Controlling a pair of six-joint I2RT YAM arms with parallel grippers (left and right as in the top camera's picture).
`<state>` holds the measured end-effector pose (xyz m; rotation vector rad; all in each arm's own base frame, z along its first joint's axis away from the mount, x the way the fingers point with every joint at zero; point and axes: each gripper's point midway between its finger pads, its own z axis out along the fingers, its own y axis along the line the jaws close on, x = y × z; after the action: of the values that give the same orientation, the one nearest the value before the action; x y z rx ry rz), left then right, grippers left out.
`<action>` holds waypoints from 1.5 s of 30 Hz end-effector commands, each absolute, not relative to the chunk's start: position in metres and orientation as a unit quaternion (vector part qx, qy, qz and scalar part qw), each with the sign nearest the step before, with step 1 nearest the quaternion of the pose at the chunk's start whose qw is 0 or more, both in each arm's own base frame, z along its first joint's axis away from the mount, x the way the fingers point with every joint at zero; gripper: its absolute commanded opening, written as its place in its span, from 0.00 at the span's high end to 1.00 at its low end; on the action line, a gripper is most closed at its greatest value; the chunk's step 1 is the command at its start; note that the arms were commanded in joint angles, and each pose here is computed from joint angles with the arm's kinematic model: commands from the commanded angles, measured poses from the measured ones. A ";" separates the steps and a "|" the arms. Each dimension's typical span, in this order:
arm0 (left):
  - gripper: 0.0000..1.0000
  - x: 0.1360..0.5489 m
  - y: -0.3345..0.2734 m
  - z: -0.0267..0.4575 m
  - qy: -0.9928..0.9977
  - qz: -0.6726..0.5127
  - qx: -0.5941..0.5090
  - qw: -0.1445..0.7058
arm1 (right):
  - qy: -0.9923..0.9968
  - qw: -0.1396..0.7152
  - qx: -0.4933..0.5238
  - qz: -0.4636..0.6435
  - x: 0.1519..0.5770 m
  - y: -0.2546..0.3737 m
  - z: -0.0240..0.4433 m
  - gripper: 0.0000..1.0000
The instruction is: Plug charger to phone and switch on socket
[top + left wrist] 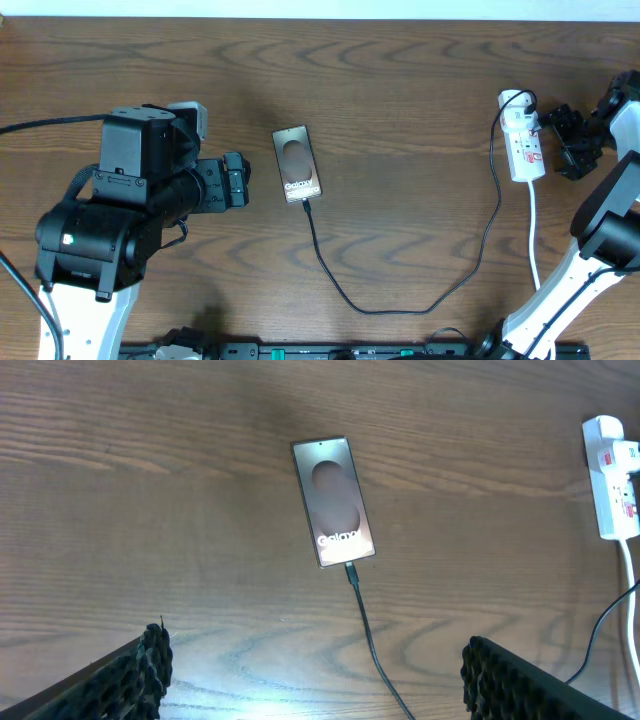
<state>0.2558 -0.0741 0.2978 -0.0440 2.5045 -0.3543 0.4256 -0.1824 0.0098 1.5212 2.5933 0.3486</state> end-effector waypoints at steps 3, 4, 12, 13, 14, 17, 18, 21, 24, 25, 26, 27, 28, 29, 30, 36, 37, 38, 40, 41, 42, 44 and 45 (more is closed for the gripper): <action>0.09 0.256 -0.071 0.300 0.943 -0.130 -0.026 0.305 | 0.871 -0.020 0.470 0.144 0.411 -0.140 -0.037 0.01; 0.09 0.256 -0.071 0.300 0.943 -0.130 -0.026 0.305 | 0.871 -0.020 0.469 0.144 0.411 -0.139 -0.037 0.01; 0.09 0.256 -0.071 0.300 0.943 -0.130 -0.026 0.305 | 0.877 -0.020 0.464 0.125 0.411 -0.139 -0.039 0.01; 0.09 0.256 -0.071 0.300 0.943 -0.130 -0.026 0.305 | 0.877 -0.021 0.464 0.125 0.411 -0.139 -0.039 0.01; 0.09 0.256 -0.071 0.300 0.943 -0.130 -0.026 0.305 | 0.877 -0.021 0.464 0.125 0.411 -0.138 -0.039 0.01; 0.09 0.256 -0.071 0.300 0.943 -0.130 -0.026 0.305 | 0.877 -0.023 0.463 0.125 0.410 -0.137 -0.039 0.01; 0.09 0.256 -0.071 0.300 0.943 -0.130 -0.026 0.305 | 0.877 -0.023 0.462 0.125 0.410 -0.137 -0.039 0.01; 0.09 0.256 -0.071 0.300 0.943 -0.130 -0.026 0.305 | 0.878 -0.025 0.461 0.125 0.410 -0.135 -0.041 0.01; 0.09 0.256 -0.071 0.300 0.943 -0.130 -0.026 0.305 | 0.882 -0.030 0.456 0.118 0.409 -0.132 -0.046 0.01; 0.09 0.256 -0.071 0.300 0.943 -0.130 -0.026 0.305 | 0.883 -0.032 0.455 0.114 0.409 -0.131 -0.048 0.01; 0.09 0.256 -0.071 0.300 0.943 -0.130 -0.026 0.305 | 0.883 -0.034 0.454 0.111 0.408 -0.130 -0.050 0.01; 0.09 0.256 -0.071 0.300 0.943 -0.130 -0.026 0.305 | 0.884 -0.036 0.453 0.111 0.408 -0.129 -0.051 0.01; 0.09 0.256 -0.071 0.300 0.943 -0.130 -0.026 0.305 | 0.885 -0.038 0.452 0.109 0.408 -0.128 -0.053 0.01; 0.09 0.256 -0.071 0.300 0.943 -0.130 -0.026 0.305 | 0.885 -0.039 0.451 0.109 0.408 -0.127 -0.053 0.01; 0.09 0.256 -0.071 0.300 0.943 -0.130 -0.026 0.305 | 0.885 -0.039 0.450 0.109 0.408 -0.126 -0.053 0.01; 0.09 0.256 -0.071 0.300 0.943 -0.130 -0.026 0.305 | 0.895 -0.024 0.418 0.156 0.417 -0.115 -0.035 0.01; 0.09 0.256 -0.071 0.300 0.943 -0.130 -0.026 0.305 | 0.895 -0.018 0.417 0.156 0.418 -0.116 -0.028 0.01; 0.09 0.256 -0.071 0.300 0.943 -0.130 -0.026 0.305 | 0.895 -0.014 0.417 0.156 0.419 -0.116 -0.022 0.01; 0.09 0.256 -0.071 0.300 0.943 -0.130 -0.026 0.305 | 0.897 0.006 0.414 0.154 0.422 -0.118 0.000 0.01; 0.09 0.256 -0.071 0.300 0.943 -0.130 -0.026 0.305 | 0.898 0.015 0.413 0.152 0.422 -0.120 0.009 0.01; 0.09 0.256 -0.071 0.300 0.943 -0.130 -0.026 0.305 | 0.899 0.027 0.412 0.146 0.423 -0.122 0.021 0.01; 0.09 0.256 -0.071 0.300 0.943 -0.130 -0.026 0.305 | 0.901 0.059 0.409 0.130 0.423 -0.128 0.052 0.01; 0.09 0.256 -0.071 0.300 0.943 -0.130 -0.026 0.305 | 0.901 0.077 0.408 0.123 0.422 -0.131 0.070 0.01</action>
<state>0.2557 -0.0742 0.2978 -0.0438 2.5045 -0.3548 0.4121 -0.1462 0.0182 1.3800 2.7476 0.3619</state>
